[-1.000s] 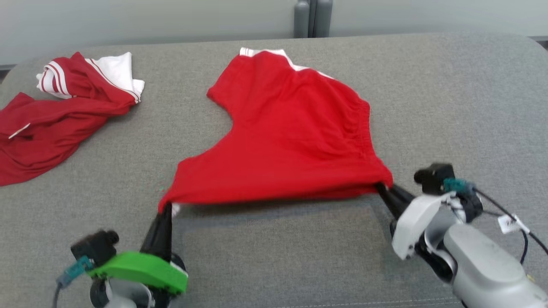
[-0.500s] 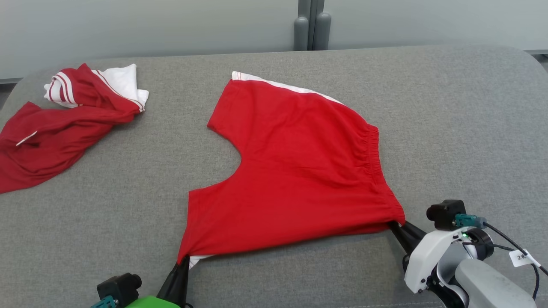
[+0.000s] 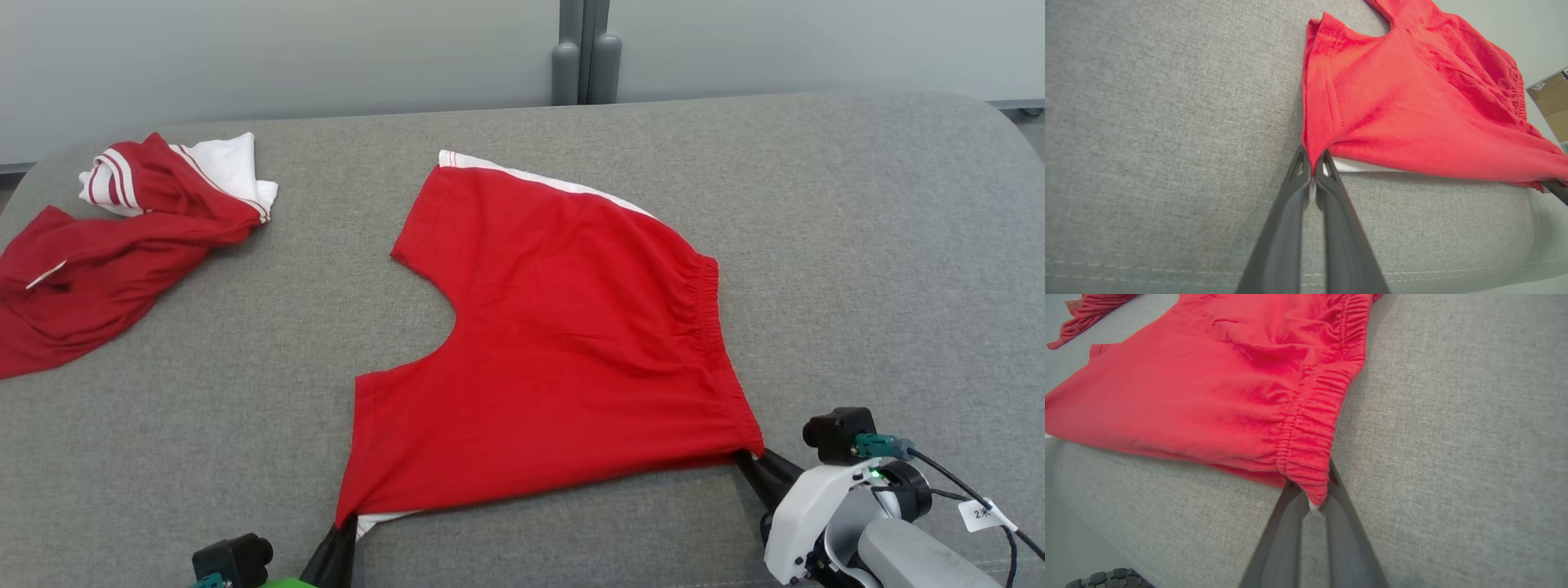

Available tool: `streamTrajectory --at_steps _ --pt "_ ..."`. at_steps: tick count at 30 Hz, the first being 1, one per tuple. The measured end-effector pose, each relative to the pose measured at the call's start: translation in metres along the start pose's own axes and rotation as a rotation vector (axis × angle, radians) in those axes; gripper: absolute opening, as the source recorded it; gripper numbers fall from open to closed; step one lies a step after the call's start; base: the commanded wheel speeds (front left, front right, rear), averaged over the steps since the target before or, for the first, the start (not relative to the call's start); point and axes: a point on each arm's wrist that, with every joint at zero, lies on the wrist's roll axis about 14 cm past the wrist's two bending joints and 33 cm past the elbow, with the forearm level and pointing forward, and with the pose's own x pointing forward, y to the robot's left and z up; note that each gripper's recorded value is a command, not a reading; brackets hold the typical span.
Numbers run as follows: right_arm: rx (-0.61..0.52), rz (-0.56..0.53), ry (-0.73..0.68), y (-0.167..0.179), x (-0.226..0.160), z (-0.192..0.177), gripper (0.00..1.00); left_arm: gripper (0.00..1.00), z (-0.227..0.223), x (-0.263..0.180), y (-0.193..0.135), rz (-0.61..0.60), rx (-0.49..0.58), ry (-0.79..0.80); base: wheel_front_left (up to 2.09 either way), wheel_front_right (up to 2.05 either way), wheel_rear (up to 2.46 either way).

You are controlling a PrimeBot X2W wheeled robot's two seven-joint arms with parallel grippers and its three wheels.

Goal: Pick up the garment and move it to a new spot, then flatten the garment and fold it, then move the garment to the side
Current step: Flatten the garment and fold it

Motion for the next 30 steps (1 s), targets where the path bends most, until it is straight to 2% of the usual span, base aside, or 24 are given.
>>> streamTrajectory --at_steps 1,2,3,4,6,7,16,22,25,30 --pt "0.0 -0.001 0.001 0.0 0.0 -0.001 0.31 0.0 -0.001 0.0 0.0 0.001 0.002 0.002 0.0 0.0 0.0" --pt "0.002 -0.004 -0.007 0.0 0.0 0.0 0.43 0.0 -0.001 0.0 0.001 0.003 0.004 0.004 0.0 0.0 0.0" --pt "0.006 -0.006 -0.015 0.0 0.0 0.001 1.0 0.01 -0.002 0.001 0.001 0.004 0.006 0.007 0.0 0.0 0.0" --pt "0.009 -0.006 -0.02 0.001 0.0 0.002 1.0 0.25 -0.003 0.001 0.002 0.005 0.012 0.009 0.0 0.0 0.0" --pt "0.015 -0.01 -0.029 0.001 -0.001 0.003 1.0 0.87 -0.003 0.001 0.002 0.005 0.017 0.01 0.0 0.0 0.0" --pt "0.016 -0.013 -0.032 0.001 -0.002 0.003 1.0 1.0 -0.003 0.001 0.002 0.004 0.018 0.009 0.0 0.0 0.0" --pt "-0.001 -0.053 -0.035 -0.014 -0.019 -0.005 1.0 1.0 0.004 -0.002 0.009 -0.004 0.077 0.005 0.0 0.0 0.0" --pt "-0.01 -0.096 -0.021 -0.023 -0.037 -0.018 1.0 1.0 0.029 0.001 0.003 -0.024 0.071 -0.082 0.0 0.0 0.0" --pt "-0.031 -0.119 -0.069 -0.03 -0.04 -0.003 1.0 1.0 0.044 0.003 -0.008 -0.057 0.073 -0.128 0.0 0.0 0.0" --pt "-0.082 -0.153 -0.206 -0.038 -0.041 0.045 1.0 1.0 0.066 0.004 -0.039 -0.139 0.087 -0.209 0.0 0.0 0.0"
